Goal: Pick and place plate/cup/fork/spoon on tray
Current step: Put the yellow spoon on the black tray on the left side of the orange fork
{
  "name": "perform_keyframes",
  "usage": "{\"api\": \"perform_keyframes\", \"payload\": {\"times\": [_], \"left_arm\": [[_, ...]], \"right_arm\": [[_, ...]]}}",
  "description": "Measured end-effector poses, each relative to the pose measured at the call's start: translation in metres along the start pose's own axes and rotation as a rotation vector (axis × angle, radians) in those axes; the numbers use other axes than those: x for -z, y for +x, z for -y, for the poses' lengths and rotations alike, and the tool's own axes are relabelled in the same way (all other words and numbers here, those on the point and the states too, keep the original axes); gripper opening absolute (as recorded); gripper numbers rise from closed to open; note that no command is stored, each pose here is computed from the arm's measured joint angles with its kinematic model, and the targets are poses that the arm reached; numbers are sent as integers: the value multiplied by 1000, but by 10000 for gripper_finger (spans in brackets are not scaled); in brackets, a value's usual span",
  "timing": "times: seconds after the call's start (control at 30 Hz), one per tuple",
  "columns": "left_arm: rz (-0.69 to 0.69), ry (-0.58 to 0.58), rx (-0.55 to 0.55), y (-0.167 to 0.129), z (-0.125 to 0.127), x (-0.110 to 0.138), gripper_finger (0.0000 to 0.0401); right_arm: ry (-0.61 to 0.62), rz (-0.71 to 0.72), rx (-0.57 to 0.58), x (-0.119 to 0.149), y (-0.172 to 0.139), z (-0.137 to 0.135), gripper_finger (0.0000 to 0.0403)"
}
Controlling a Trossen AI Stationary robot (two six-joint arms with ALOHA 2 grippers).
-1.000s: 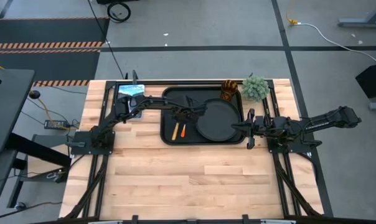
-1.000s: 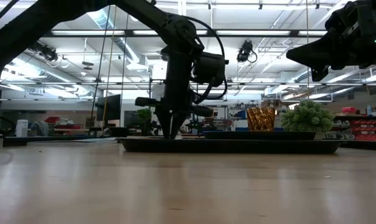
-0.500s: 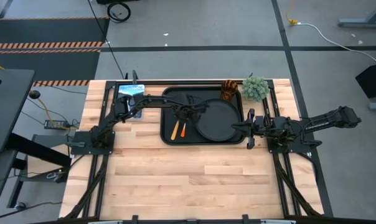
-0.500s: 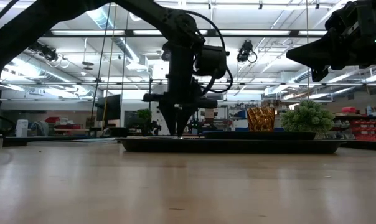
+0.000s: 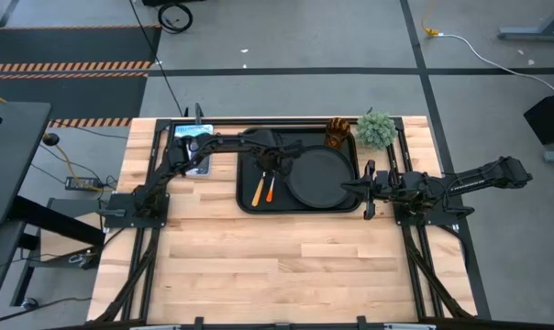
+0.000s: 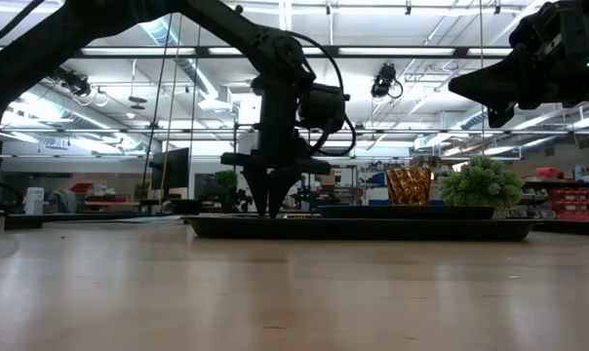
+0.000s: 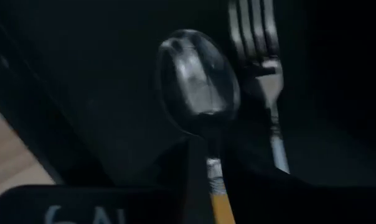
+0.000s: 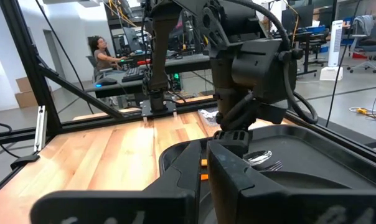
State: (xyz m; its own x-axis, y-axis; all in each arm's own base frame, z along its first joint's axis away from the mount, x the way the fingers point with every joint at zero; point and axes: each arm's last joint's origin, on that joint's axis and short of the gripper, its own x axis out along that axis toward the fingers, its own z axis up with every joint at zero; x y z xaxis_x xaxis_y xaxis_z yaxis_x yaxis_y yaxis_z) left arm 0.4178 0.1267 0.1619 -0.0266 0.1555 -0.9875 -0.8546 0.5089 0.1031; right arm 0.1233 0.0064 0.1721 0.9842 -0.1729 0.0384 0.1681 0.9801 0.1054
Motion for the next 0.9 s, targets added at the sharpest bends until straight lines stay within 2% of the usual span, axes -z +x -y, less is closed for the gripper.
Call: {"api": "perform_keyframes", "payload": {"times": [0.23,0.53,0.67,0.9], "left_arm": [[53,82,9,-2,0,-6,133],[250,87,2,-6,4,-23,122],[310,106,-33,-6,5,-27,121],[274,94,-29,-1,-2,-29,121]], "right_arm": [[0,-1,0,0,0,0,34],[0,0,0,0,0,0,34],[0,0,0,0,0,0,34],[0,-1,1,0,0,0,34]]}}
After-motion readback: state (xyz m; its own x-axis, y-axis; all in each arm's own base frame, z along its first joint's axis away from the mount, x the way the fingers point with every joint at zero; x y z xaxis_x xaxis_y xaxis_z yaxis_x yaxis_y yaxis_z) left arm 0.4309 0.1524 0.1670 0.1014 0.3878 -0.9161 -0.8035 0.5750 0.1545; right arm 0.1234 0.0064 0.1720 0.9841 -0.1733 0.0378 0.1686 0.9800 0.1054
